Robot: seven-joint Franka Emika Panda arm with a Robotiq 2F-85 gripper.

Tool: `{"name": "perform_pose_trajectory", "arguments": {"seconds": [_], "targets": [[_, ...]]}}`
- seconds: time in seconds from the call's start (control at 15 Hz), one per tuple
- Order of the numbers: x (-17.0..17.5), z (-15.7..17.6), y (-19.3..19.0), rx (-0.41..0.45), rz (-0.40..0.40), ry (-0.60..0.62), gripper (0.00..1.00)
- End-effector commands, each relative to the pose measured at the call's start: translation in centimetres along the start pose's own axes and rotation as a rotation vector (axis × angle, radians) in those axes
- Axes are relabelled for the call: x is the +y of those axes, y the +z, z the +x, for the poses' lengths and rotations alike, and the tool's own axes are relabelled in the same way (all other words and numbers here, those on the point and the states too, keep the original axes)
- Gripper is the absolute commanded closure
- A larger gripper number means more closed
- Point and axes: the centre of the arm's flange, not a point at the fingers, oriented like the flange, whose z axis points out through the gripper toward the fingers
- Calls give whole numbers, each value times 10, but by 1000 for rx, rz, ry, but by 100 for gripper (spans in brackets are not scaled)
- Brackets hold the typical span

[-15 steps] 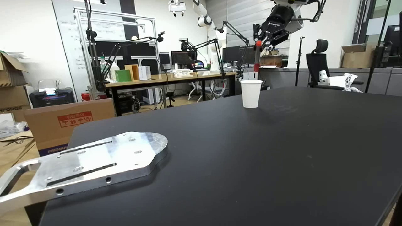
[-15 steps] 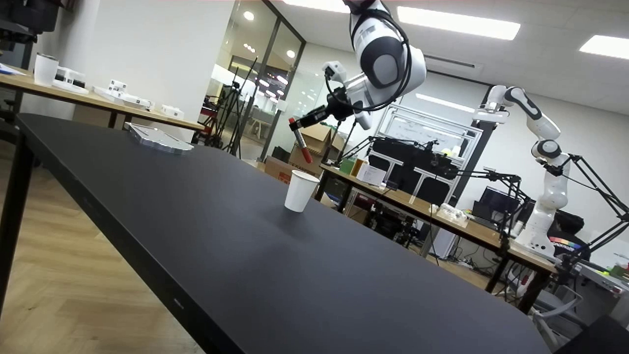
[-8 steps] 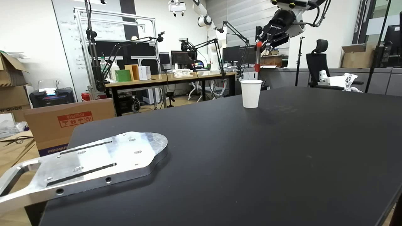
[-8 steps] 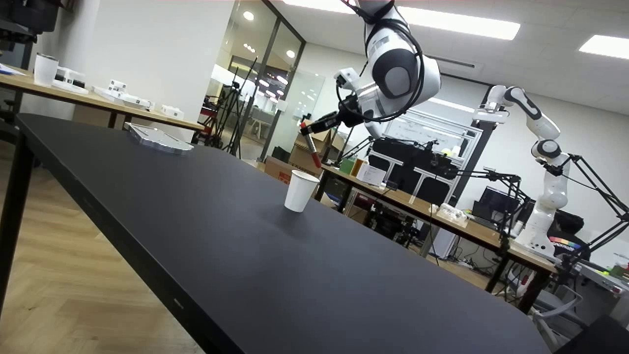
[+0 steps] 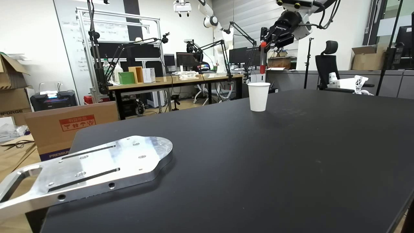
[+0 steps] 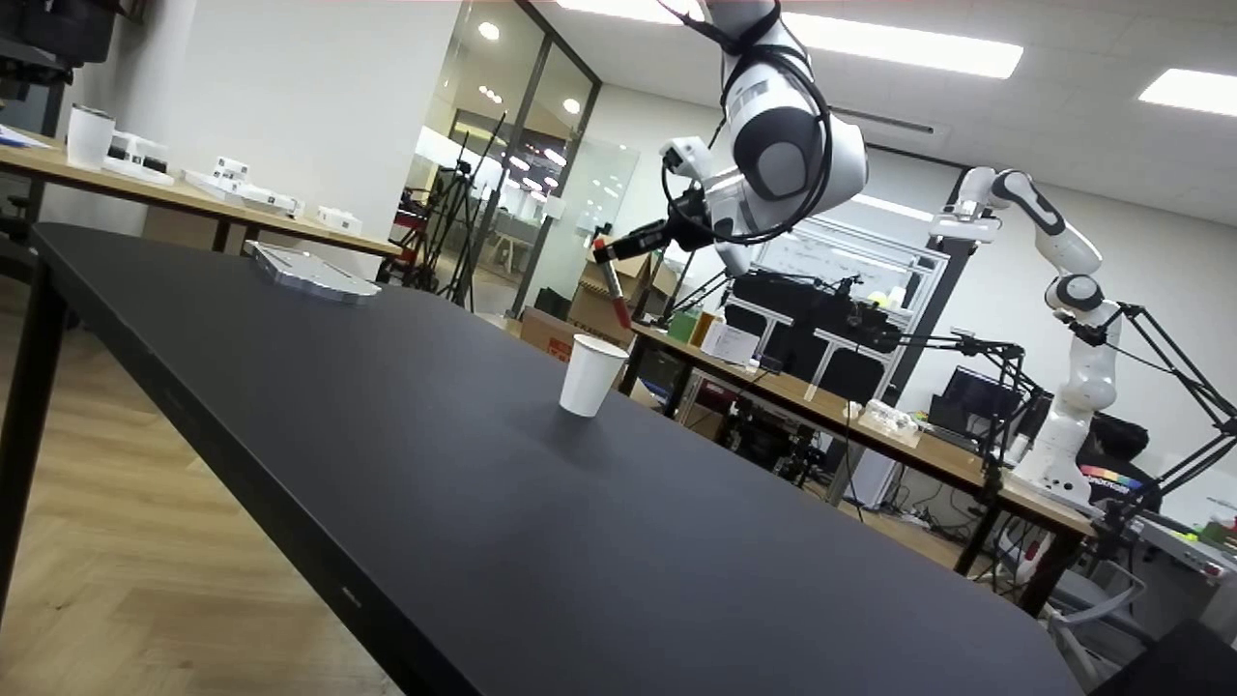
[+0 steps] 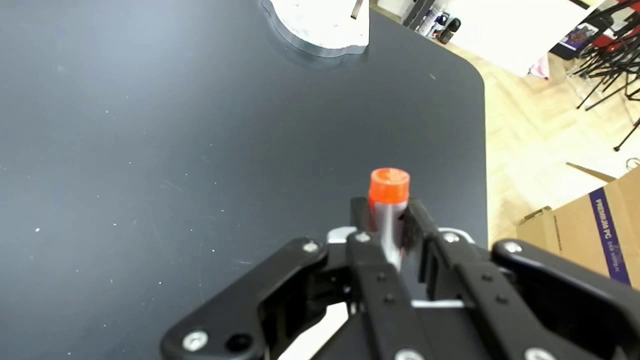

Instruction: Put the marker in the cup

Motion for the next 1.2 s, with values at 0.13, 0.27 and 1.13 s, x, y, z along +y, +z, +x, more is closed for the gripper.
{"name": "perform_pose_trajectory", "arguments": {"seconds": [0.13, 0.27, 1.13], "targets": [[-1, 0, 0, -3, -1, 7, 80], [-1, 0, 0, -5, -2, 8, 80], [-3, 7, 6, -40, 2, 11, 95]]}}
